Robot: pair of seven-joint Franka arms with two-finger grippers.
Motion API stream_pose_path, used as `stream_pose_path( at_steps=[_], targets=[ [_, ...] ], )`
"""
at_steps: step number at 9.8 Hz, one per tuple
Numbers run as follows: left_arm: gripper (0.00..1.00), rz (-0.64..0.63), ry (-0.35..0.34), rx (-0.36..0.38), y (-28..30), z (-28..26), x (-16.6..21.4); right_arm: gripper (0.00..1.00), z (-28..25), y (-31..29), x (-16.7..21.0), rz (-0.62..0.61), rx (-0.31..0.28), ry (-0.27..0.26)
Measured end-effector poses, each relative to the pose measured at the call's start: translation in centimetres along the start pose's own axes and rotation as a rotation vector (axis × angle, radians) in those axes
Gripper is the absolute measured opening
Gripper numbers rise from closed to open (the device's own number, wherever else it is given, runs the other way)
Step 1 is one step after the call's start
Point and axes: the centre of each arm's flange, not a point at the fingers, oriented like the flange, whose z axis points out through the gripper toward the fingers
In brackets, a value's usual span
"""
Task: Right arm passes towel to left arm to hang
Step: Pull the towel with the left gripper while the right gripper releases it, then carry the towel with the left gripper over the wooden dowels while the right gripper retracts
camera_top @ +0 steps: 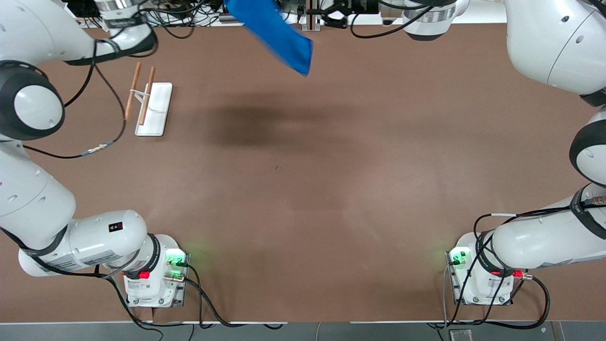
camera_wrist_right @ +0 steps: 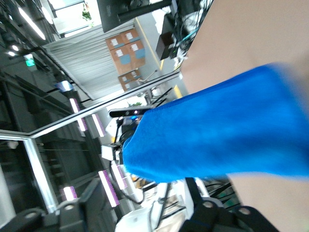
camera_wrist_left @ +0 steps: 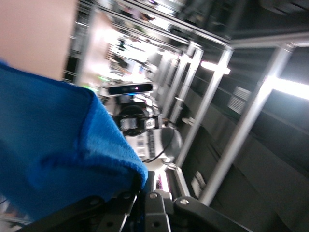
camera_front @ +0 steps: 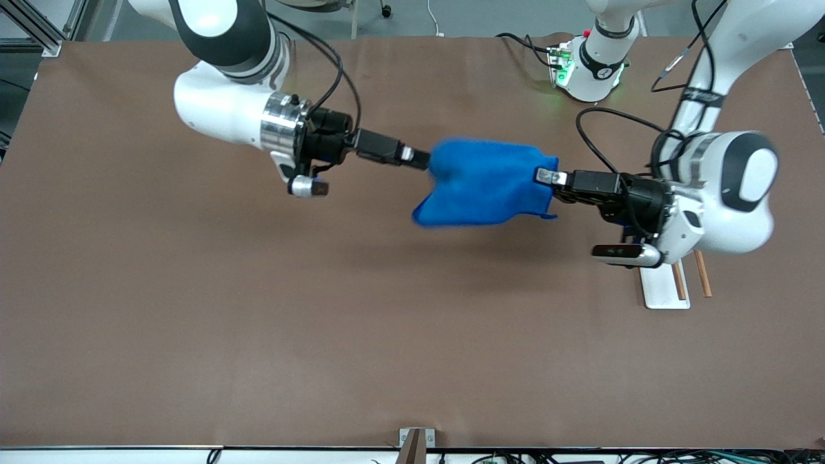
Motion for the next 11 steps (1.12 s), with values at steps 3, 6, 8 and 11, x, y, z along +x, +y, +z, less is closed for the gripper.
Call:
stream_pose_path(
  at_steps=[3,6,8,11],
  targets=[
    [0.03,-0.168,0.165,0.424,4.5,-2.1,-1.2,1.0,-4.1,3.1,5.1,-0.154,-0.227,0.008],
    [0.03,-0.227,0.341,0.791,5.3,-5.1,-1.5,1.0,-14.8,6.5,13.0,-0.262,-0.574,-0.021],
    [0.03,-0.313,0.466,1.034,3.5,-6.9,-1.2,1.0,-22.7,8.2,16.2,-0.291,-0.822,0.005],
    [0.03,-0.336,0.554,1.36,0.3,-9.6,-0.7,1.0,-34.4,7.9,18.1,-0.307,-1.087,0.128]
  ],
)
